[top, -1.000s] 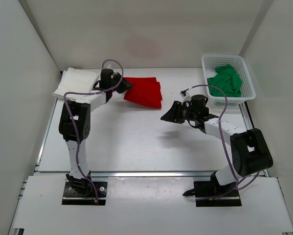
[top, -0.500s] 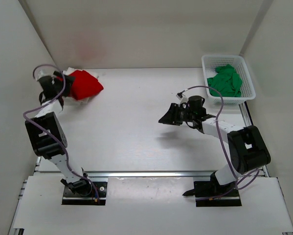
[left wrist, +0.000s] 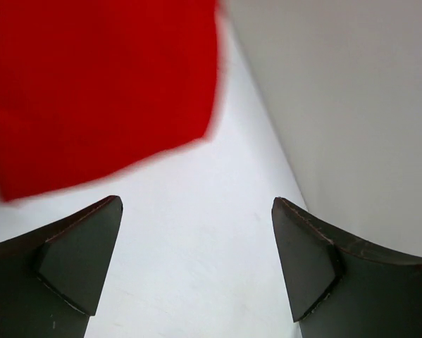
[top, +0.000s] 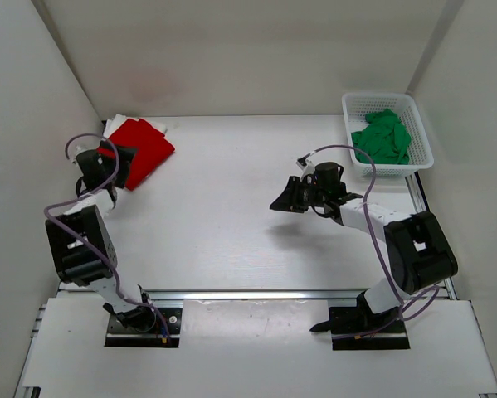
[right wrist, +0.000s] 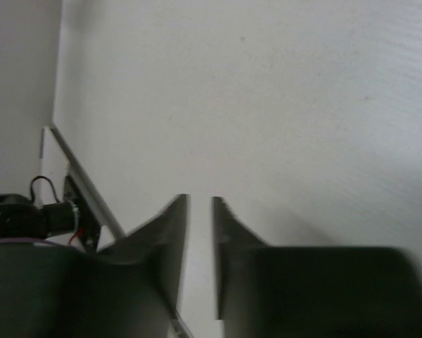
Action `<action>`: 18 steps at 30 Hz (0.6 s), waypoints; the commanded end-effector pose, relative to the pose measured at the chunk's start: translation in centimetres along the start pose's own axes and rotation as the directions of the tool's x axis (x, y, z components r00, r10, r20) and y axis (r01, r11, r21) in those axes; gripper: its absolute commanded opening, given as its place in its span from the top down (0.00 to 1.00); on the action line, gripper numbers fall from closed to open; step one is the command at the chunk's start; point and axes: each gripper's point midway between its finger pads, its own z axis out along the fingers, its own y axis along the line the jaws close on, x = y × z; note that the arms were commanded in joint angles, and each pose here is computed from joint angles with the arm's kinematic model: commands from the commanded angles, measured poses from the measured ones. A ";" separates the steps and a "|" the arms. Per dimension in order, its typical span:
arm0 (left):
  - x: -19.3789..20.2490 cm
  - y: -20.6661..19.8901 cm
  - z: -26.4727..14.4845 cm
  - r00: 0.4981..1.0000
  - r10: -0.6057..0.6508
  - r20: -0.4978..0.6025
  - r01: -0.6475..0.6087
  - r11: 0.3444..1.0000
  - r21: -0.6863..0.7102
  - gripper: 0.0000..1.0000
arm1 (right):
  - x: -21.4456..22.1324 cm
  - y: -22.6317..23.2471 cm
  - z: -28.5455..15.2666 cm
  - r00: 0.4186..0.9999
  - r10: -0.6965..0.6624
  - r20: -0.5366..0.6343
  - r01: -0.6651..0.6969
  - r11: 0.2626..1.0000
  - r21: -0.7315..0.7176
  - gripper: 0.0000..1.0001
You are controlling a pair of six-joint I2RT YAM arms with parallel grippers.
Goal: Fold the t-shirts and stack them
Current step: Grab crumpled tshirt from bin with the right arm
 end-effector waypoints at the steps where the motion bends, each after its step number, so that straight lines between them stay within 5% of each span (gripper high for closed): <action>1: 4.2 -8.3 -2.3 0.994 0.104 -0.045 -0.093 0.974 0.205 0.01 | -4.8 1.3 -0.8 0.988 -0.077 0.133 0.073 0.997 0.038 0.92; 4: 10.9 -12.9 -4.3 0.953 0.260 -0.154 -0.197 0.921 0.335 0.01 | -8.4 1.3 -1.5 0.970 -0.125 0.210 0.099 0.987 0.130 1.00; 9: 26.7 -17.8 -11.2 0.738 0.646 -0.197 -0.477 0.705 0.525 0.02 | -17.3 -3.9 -7.0 0.902 -0.197 0.384 0.008 0.897 0.442 1.00; 13: 35.6 -16.0 -17.0 0.569 0.781 -0.257 -0.478 0.569 0.669 0.02 | -22.4 -11.5 -13.7 0.865 -0.192 0.464 -0.166 0.762 0.626 0.98; 16: 39.3 -12.8 -20.1 0.504 0.780 -0.372 -0.358 0.580 0.731 0.02 | -24.3 -17.0 -17.8 0.858 -0.187 0.479 -0.263 0.640 0.722 0.95; 18: 40.1 -11.2 -21.4 0.502 0.765 -0.405 -0.297 0.592 0.750 0.01 | -24.7 -21.5 -19.5 0.871 -0.148 0.468 -0.311 0.571 0.759 0.90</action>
